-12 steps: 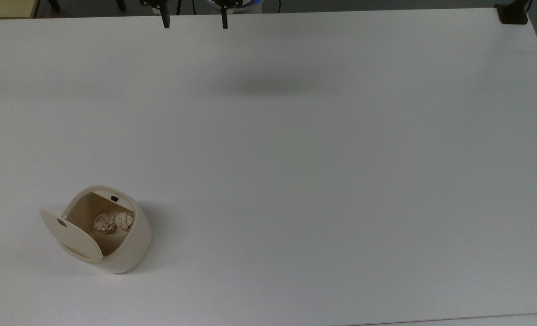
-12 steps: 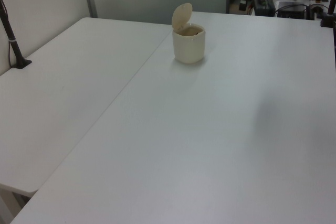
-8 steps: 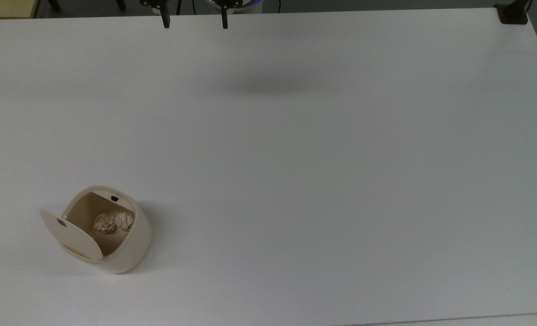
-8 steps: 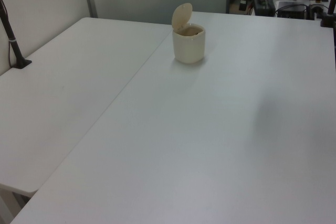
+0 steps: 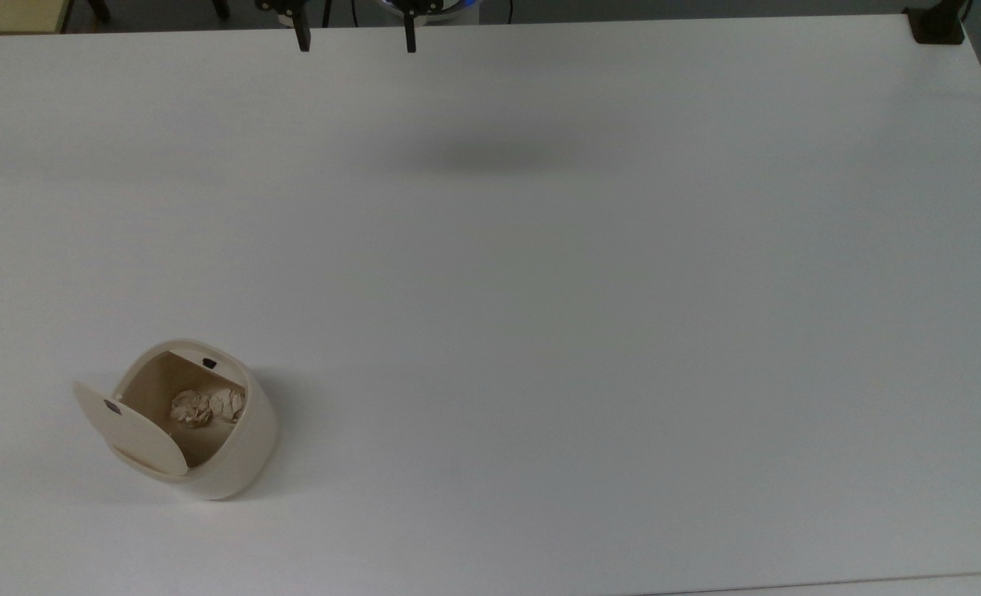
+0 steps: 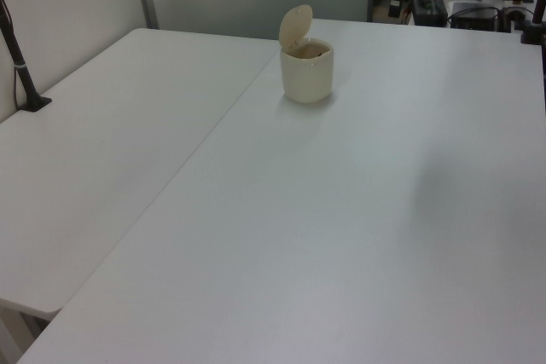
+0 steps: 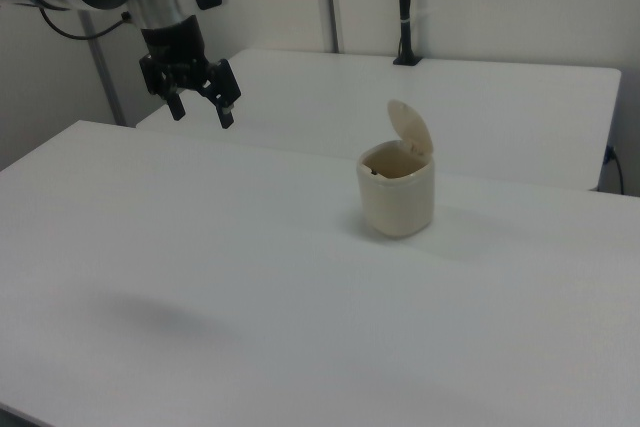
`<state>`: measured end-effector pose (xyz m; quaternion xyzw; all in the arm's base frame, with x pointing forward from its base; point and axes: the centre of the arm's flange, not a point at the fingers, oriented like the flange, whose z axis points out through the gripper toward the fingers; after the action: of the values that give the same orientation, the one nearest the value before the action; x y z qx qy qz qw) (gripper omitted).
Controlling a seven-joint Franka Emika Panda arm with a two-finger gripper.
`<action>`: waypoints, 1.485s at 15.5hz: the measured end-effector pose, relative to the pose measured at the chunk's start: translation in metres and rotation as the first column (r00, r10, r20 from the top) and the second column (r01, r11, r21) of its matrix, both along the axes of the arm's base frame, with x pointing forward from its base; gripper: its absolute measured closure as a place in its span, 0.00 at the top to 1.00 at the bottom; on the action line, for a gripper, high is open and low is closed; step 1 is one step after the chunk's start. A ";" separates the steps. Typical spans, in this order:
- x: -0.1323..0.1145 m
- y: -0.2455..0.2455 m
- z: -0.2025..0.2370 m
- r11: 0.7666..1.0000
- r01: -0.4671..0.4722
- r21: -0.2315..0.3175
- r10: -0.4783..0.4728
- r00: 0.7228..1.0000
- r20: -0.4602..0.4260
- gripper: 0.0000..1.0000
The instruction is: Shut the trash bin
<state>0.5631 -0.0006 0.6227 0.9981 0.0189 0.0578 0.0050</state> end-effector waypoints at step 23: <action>0.089 -0.050 -0.009 0.908 0.378 0.179 -0.418 0.808 0.416 0.76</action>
<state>0.6524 -0.0502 0.6140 0.9390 -0.1948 0.2827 -0.0225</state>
